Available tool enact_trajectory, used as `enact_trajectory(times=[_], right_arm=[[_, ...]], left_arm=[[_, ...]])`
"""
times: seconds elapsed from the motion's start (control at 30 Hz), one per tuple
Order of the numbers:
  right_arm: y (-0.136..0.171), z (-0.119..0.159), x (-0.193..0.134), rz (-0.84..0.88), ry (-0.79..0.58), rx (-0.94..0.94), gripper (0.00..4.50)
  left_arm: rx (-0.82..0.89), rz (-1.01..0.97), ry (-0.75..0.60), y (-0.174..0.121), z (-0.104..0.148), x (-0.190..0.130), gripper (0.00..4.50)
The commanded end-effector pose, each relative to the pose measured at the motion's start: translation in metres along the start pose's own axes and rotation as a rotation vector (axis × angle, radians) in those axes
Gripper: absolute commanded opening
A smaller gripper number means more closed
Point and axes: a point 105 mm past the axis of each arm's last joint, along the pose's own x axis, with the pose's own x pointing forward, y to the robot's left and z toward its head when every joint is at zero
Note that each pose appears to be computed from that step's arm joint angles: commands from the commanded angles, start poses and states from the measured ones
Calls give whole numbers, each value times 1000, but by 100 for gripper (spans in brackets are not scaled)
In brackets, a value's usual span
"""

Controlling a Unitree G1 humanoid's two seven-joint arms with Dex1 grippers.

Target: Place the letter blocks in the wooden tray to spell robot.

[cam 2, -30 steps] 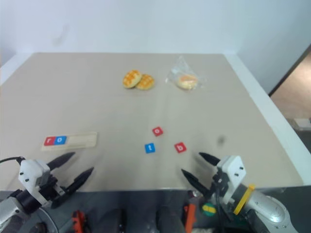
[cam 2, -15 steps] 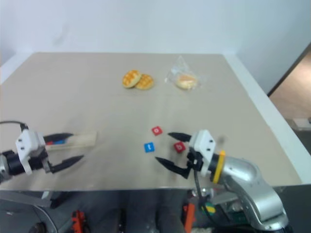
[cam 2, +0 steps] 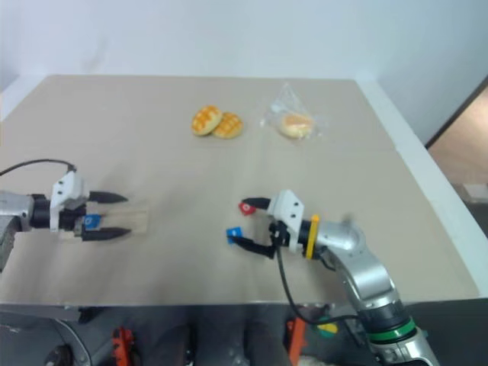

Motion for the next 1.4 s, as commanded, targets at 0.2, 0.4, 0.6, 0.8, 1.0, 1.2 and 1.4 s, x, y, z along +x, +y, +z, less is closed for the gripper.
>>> enact_trajectory(times=[0.2, 0.4, 0.6, 0.8, 1.0, 1.2, 1.4], right_arm=[[7, 7, 0, -14, -30, -22, 447], [9, 6, -5, -32, -21, -20, 447], [11, 6, -10, -45, -2, -22, 447], [7, 7, -16, -69, 14, -31, 447], [7, 8, -18, -76, 23, -32, 450], [10, 7, -17, -73, 27, -26, 450], [8, 8, -14, -67, 23, -31, 450]], left_arm=[[67, -20, 65, 17, -3, -3, 450], [69, -59, 120, 21, -13, -1, 450], [45, -108, 161, 17, -27, 7, 450], [44, -69, 164, 23, -33, 14, 450], [45, -44, 191, 27, -38, 14, 372], [38, -58, 214, 27, -41, 12, 321], [95, -122, 174, 24, -25, 23, 321]])
